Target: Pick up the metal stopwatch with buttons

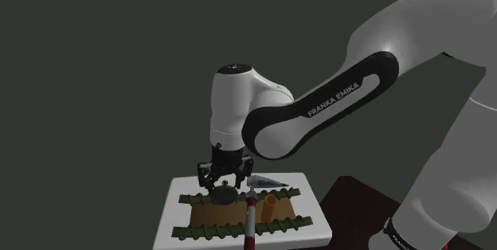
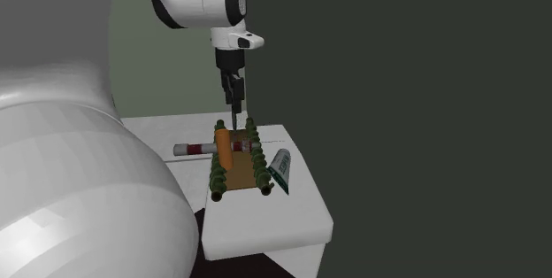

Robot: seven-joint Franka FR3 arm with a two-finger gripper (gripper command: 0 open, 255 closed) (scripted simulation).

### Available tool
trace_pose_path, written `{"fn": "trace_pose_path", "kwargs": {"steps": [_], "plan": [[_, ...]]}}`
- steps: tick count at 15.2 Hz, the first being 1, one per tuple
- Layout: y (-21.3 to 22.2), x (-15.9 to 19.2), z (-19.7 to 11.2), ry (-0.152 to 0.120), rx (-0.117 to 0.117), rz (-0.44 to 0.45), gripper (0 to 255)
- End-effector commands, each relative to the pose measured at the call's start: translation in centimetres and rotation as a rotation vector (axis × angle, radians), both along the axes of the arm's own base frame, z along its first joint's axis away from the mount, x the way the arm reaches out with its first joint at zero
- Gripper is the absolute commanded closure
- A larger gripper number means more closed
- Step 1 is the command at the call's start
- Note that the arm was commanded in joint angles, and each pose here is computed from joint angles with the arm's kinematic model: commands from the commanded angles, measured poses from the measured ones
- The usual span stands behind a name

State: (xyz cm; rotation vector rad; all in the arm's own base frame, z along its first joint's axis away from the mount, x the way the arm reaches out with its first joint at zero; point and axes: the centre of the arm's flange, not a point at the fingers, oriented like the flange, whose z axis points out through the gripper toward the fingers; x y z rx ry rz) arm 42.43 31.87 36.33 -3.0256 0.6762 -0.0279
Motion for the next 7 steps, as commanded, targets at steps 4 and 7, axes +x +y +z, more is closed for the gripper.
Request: {"fn": "trace_pose_path", "kwargs": {"steps": [4,7], "plan": [[0.1,0.1,2.8,0.001,0.0,0.0,255],[0.1,0.1,3.4,0.001,0.0,0.0,255]]}}
